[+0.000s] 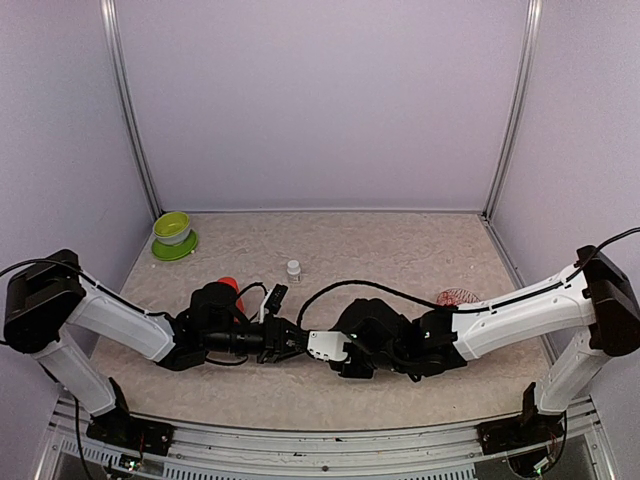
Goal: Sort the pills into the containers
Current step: Open the lid of the pill container.
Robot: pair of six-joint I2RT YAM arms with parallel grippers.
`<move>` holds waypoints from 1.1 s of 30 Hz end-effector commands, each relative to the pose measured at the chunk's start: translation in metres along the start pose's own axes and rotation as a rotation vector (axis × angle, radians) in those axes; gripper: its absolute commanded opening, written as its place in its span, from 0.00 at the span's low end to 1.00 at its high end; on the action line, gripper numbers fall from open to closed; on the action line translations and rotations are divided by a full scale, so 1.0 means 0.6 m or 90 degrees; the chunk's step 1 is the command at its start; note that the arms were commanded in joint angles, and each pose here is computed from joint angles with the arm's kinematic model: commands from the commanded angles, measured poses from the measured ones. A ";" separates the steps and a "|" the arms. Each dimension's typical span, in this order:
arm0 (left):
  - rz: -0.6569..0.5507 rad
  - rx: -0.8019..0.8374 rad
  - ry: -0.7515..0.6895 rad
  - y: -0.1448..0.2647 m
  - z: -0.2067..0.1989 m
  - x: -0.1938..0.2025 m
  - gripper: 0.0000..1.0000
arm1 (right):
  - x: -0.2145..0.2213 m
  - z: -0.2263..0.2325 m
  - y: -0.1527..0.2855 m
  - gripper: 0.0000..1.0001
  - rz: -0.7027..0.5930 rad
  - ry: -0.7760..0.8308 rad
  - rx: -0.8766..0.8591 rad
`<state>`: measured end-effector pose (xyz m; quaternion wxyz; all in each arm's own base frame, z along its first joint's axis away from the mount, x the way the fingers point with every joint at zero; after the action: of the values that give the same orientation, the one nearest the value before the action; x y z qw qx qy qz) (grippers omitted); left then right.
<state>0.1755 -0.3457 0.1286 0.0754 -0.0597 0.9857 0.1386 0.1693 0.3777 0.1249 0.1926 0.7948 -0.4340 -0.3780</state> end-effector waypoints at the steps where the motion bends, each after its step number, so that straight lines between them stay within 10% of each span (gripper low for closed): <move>1: 0.001 0.017 -0.009 -0.001 -0.010 -0.002 0.27 | -0.022 -0.023 0.014 0.36 -0.045 -0.020 0.021; 10: -0.002 -0.002 -0.010 -0.001 0.005 0.000 0.26 | -0.032 -0.016 0.020 0.31 -0.067 -0.047 -0.037; 33: -0.005 -0.014 -0.011 0.004 0.017 0.004 0.26 | -0.040 -0.027 0.038 0.62 -0.090 -0.076 -0.063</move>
<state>0.1743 -0.3429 0.1238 0.0754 -0.0612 0.9848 0.1443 0.1610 0.3794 0.1382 0.2007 0.7824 -0.3883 -0.4436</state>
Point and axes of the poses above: each gripper's point midway between its finger pads, its own y axis back along the fingers, its own z axis along the line the jaws close on, x = y × z, the point moved 3 cm from there along y, back along the fingers, and after that the axes turned 9 degrees about y, right-handed, at the moved point
